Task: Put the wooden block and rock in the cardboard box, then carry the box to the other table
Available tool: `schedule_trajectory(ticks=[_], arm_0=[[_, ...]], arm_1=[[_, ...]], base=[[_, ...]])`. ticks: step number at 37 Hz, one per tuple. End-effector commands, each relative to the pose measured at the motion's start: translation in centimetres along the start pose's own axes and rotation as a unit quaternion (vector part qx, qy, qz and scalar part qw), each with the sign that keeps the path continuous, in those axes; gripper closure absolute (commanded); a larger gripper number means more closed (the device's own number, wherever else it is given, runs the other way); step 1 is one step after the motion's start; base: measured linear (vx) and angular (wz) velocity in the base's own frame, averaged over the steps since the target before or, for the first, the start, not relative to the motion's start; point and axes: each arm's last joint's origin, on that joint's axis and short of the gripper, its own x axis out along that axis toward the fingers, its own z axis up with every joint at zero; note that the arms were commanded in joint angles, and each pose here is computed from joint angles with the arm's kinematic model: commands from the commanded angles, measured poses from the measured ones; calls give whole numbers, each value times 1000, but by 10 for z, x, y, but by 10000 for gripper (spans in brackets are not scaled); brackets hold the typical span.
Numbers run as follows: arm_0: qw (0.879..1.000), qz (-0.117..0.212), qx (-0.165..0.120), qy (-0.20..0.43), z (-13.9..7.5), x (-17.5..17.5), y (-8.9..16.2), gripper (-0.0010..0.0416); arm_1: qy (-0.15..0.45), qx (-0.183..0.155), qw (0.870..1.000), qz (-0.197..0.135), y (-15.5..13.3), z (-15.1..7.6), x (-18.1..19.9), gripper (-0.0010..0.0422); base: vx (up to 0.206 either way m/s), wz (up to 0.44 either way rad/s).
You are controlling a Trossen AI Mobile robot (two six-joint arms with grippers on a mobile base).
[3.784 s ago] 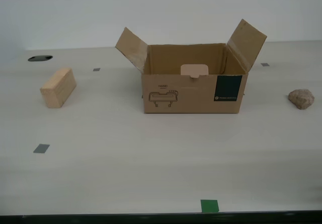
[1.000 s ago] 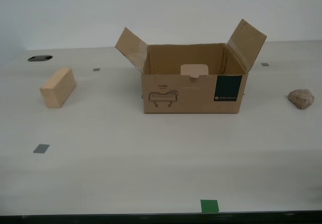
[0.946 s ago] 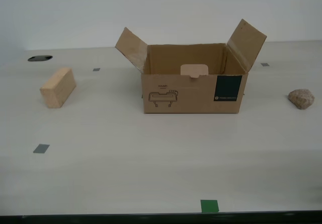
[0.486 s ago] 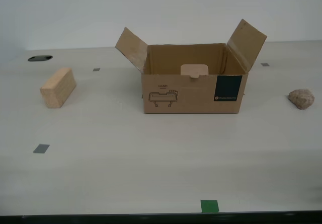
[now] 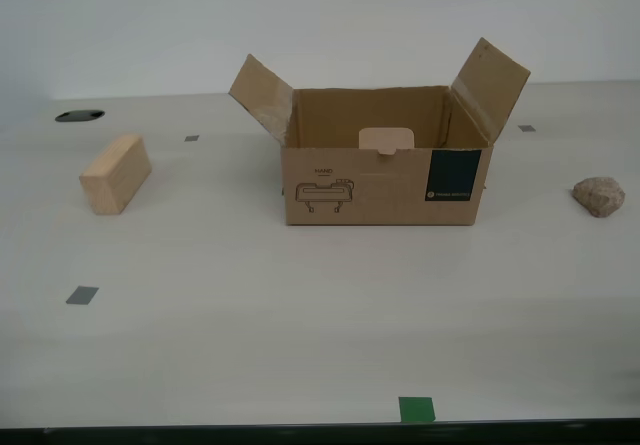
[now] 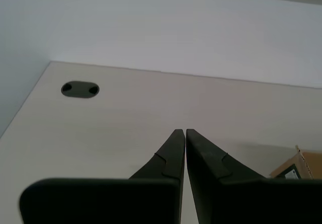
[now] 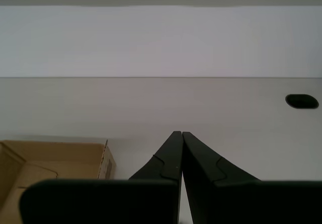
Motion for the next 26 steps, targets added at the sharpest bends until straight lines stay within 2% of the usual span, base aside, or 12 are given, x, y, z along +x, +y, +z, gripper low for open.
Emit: schedule_trajectory(ticks=[1, 10, 26], arm_0=[[1000, 0, 2, 5, 4, -7, 0, 406], [999, -1, 3, 40, 3, -16, 0, 406], [989, -6, 18, 146, -16, -20, 0, 406]], arm_1=[[18, -6, 1000, 3, 0, 2, -4, 412], [55, -7, 998, 8, -2, 14, -18, 412], [117, -9, 993, 14, -4, 25, -36, 412]], base=[[0, 0], [0, 0], [0, 0]])
